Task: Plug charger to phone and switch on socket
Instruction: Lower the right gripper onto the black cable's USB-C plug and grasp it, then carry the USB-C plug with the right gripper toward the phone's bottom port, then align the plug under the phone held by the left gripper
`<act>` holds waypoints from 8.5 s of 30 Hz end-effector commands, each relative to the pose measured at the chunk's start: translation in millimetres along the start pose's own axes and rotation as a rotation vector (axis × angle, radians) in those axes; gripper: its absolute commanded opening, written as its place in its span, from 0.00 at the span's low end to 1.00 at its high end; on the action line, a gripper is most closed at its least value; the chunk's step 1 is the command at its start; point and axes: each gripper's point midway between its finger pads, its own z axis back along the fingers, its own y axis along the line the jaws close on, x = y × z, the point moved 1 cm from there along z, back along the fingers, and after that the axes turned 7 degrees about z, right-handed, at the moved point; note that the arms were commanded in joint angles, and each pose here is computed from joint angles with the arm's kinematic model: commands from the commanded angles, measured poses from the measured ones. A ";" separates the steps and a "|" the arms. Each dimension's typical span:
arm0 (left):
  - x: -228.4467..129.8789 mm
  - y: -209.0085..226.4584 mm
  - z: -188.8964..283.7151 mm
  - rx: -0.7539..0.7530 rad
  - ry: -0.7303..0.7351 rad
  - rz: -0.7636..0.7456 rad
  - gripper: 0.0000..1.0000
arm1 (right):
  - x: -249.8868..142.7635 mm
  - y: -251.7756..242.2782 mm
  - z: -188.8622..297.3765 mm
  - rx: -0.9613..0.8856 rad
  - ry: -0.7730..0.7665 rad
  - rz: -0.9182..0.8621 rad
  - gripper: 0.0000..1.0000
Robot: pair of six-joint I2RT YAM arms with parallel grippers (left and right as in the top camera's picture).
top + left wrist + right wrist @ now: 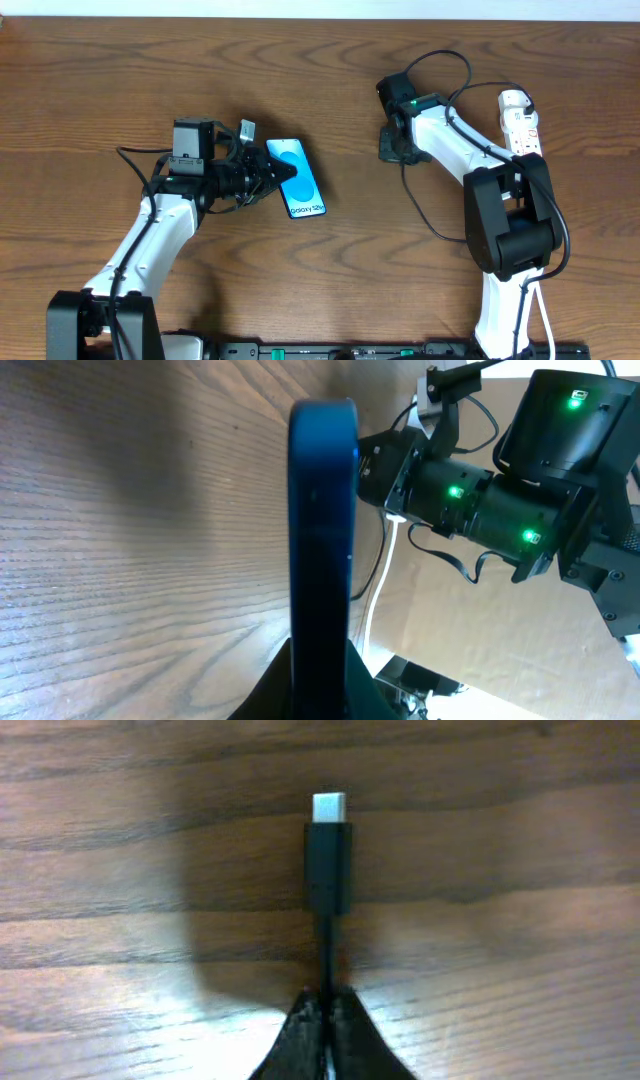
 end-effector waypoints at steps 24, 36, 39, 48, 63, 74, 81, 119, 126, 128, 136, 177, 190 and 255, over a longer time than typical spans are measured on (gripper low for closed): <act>10.6 -100.0 20.6 -0.365 0.004 -0.225 0.08 | -51.7 32.7 207.1 0.904 -0.085 0.435 0.01; 22.8 -97.7 7.2 -0.322 -0.086 -0.147 0.08 | -141.9 12.9 291.0 0.922 -0.244 0.552 0.02; 21.0 -100.3 -2.8 -0.315 -0.099 -0.122 0.08 | -161.9 15.6 290.9 0.931 -0.319 0.543 0.02; 9.8 -108.2 -18.3 -0.336 -0.030 0.091 0.07 | -171.1 51.0 249.7 1.042 -0.357 0.293 0.01; 8.6 -108.1 -17.8 -0.335 -0.045 -0.058 0.07 | -167.6 73.8 231.5 1.078 -0.243 0.220 0.02; -14.9 -110.2 -16.2 -0.360 0.082 -0.176 0.07 | -133.6 73.3 287.8 1.068 -0.487 0.368 0.02; -25.8 -109.5 -15.3 -0.373 0.150 -0.211 0.08 | -134.5 47.3 303.5 0.874 -0.369 0.222 0.02; 3.7 -125.3 15.0 -0.456 0.070 -0.178 0.07 | -164.7 92.8 260.6 0.868 -0.140 0.330 0.01; -0.5 -125.6 13.9 -0.456 0.093 -0.171 0.07 | -161.8 94.2 262.3 0.875 -0.155 0.332 0.01; -0.6 -126.0 14.1 -0.457 0.092 -0.175 0.07 | -161.4 94.5 262.7 0.877 -0.158 0.333 0.01; -0.2 -131.1 16.6 -0.475 0.083 -0.194 0.07 | -157.1 96.8 265.1 0.887 -0.181 0.336 0.01; 0.3 -131.7 16.8 -0.478 0.072 -0.225 0.07 | -151.8 107.0 263.3 0.924 -0.175 0.345 0.01; -2.0 -131.4 17.0 -0.479 0.080 -0.253 0.07 | -147.2 107.5 264.0 0.918 -0.204 0.351 0.01; -13.7 -129.8 18.4 -0.480 0.157 -0.251 0.08 | -94.2 119.2 267.1 0.762 -0.523 0.390 0.01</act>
